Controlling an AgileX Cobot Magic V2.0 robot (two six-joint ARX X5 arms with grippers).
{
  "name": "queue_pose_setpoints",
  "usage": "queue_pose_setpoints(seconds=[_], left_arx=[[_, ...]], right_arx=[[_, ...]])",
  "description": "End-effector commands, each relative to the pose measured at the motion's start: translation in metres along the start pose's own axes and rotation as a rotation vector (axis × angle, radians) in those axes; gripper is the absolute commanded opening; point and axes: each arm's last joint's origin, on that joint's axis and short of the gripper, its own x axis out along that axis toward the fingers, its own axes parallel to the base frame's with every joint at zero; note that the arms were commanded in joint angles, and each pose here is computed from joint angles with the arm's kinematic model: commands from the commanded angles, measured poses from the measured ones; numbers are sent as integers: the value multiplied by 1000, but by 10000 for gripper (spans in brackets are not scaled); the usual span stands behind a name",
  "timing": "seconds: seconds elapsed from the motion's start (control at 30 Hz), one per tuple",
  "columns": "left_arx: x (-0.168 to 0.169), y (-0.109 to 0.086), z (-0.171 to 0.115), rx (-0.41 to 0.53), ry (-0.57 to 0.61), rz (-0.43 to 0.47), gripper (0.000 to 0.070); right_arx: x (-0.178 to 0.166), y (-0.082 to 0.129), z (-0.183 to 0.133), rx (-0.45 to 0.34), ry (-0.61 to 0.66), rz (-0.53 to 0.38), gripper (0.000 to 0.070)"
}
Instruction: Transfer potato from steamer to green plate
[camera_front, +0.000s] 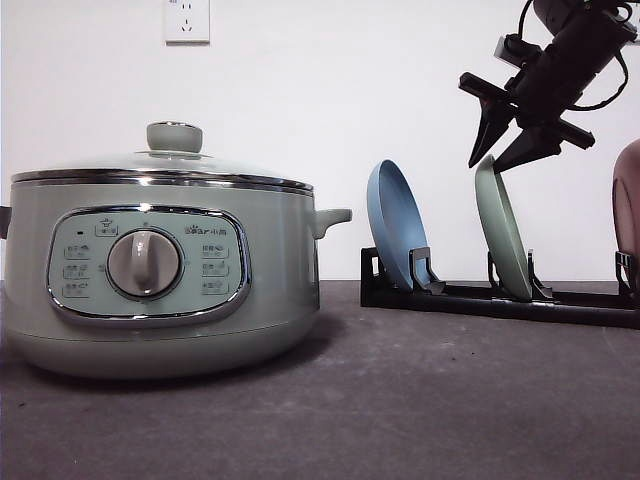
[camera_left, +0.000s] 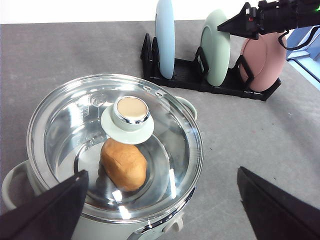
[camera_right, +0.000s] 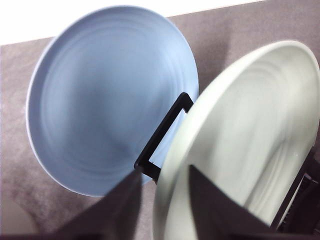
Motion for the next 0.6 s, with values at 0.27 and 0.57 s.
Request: queue_pose_setpoints(seconds=[0.27, 0.57], left_arx=[[-2, -2, 6, 28, -21, -8, 606], [-2, -2, 6, 28, -21, -8, 606]], right_arx=[[2, 2, 5, 17, -12, 12, 12], [-2, 5, 7, 29, -20, 46, 7]])
